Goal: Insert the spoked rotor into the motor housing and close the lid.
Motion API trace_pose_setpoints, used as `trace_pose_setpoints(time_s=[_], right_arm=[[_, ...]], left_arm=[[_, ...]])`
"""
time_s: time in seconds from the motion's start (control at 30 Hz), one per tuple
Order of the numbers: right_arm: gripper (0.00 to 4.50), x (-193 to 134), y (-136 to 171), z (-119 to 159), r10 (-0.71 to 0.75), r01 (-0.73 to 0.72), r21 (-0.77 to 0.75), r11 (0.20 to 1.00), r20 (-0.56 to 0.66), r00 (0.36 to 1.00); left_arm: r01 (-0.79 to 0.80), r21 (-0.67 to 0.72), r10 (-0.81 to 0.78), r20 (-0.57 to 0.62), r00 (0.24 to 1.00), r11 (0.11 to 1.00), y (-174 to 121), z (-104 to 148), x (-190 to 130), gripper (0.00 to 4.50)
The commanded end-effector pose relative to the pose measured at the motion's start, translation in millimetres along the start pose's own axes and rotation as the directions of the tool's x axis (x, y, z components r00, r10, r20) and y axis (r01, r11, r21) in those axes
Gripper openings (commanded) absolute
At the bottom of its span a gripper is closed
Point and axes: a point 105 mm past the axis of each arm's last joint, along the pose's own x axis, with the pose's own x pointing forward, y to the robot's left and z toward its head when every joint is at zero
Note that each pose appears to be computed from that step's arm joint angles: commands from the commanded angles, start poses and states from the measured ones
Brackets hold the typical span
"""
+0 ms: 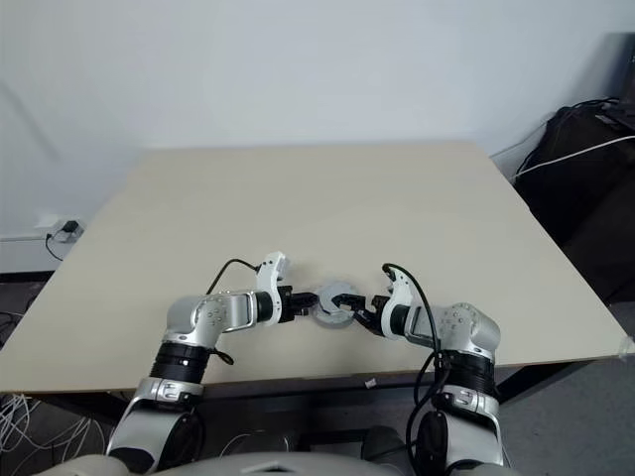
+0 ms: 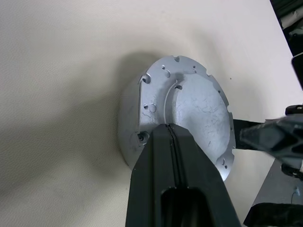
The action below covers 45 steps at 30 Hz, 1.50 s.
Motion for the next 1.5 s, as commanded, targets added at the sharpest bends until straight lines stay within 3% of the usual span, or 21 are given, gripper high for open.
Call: trace_pose_setpoints(time_s=[0.03, 0.2, 0.23, 0.33, 0.6, 0.93, 1.23, 1.5], right_arm=[[4.47, 7.6, 27.3, 14.0, 0.137, -0.139, 0.015, 0.990, 0.068, 0.988], [4.47, 16.8, 30.9, 11.9, 0.178, -0.188, 0.094, 0.978, 0.108, 0.978], [4.30, 17.3, 34.0, 10.4, 0.192, -0.202, 0.096, 0.975, 0.106, 0.976], [3.62, 18.4, 39.4, 3.8, 0.213, -0.220, 0.093, 0.971, 0.079, 0.974], [1.31, 15.8, 41.6, -3.9, 0.223, -0.227, 0.095, 0.969, 0.054, 0.973], [1.29, 14.8, 37.2, -27.8, 0.198, -0.193, 0.101, 0.976, -0.041, 0.979], [1.29, 17.1, 39.5, -18.3, 0.184, -0.186, 0.065, 0.980, 0.032, 0.982], [1.29, 14.8, 39.5, -20.4, 0.188, -0.189, 0.061, 0.980, 0.027, 0.982]], left_arm=[[0.015, -0.006, -0.015, -0.067, 0.998, 1.000, -5.3, -15.5, 5.7, 0.00], [0.012, -0.011, -0.013, -0.063, 0.998, 1.000, -3.7, -15.8, 4.0, 0.00], [0.011, -0.013, -0.012, -0.062, 0.998, 1.000, -3.1, -16.1, 3.6, 0.00], [0.007, -0.016, -0.008, -0.063, 0.998, 1.000, -1.9, -17.1, 3.0, 0.00], [0.005, -0.020, -0.006, -0.060, 0.998, 1.000, -2.1, -17.3, 3.1, 0.00], [0.007, -0.023, -0.008, -0.056, 0.998, 1.000, -2.0, -16.9, 3.5, 0.00], [0.014, -0.022, -0.015, -0.056, 0.998, 1.000, -3.6, -16.6, 3.8, 0.00], [0.031, -0.035, -0.030, 0.005, 1.000, 0.999, -4.8, -8.4, -4.9, 0.00]])
